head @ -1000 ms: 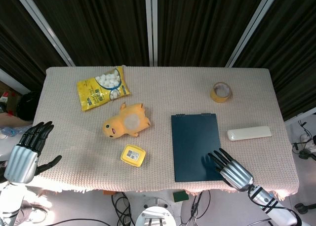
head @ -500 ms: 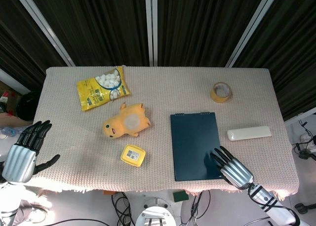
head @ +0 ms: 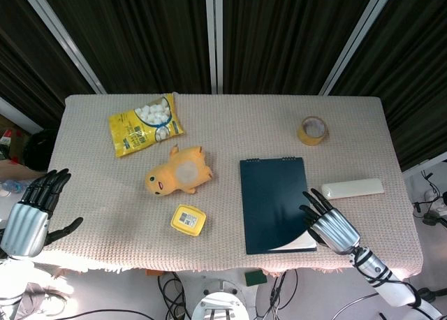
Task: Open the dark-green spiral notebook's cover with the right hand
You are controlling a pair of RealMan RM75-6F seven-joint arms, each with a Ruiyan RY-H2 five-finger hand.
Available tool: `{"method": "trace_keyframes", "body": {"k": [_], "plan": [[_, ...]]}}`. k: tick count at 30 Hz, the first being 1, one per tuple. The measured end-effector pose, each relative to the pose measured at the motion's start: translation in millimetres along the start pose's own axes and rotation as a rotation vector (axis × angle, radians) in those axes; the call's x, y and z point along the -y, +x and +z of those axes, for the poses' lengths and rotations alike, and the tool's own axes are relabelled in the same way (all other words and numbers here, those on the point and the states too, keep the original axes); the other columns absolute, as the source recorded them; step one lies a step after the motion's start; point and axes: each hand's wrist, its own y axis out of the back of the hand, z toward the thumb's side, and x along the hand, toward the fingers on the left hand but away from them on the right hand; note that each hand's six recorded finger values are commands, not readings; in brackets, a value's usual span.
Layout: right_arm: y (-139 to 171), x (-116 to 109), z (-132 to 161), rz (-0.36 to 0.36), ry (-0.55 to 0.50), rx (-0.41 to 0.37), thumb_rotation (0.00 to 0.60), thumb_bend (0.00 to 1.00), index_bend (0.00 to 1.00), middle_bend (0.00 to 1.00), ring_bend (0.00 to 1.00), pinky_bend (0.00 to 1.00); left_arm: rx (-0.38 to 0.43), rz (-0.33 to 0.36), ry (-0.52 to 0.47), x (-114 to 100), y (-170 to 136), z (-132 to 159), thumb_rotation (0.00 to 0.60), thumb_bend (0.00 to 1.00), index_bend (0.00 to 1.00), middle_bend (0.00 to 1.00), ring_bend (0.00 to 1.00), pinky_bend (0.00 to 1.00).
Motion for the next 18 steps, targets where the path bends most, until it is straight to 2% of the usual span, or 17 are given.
{"method": "trace_keyframes", "body": {"k": [7,14,18], "plan": [[-66,-19,-16,-0.063,-0.015,0.047,0.600,0.63,1.00,0.29,0.00,0.00,-0.021,-0.005,-0.004,-1,2,-9,0.600,0.10,0.05,0.09,0.09,0.19],[-160,-42,-50,-0.103,-0.085,0.187,0.600,0.62,1.00,0.32,0.00,0.00,-0.062,-0.018,-0.002,0,3,-25,0.600,0.10,0.05,0.09,0.09,0.19],[-201,-47,-76,-0.104,-0.093,0.289,0.600,0.62,1.00,0.32,0.00,0.00,-0.079,-0.027,0.004,-1,5,-34,0.600,0.10,0.05,0.09,0.09,0.19]]}}
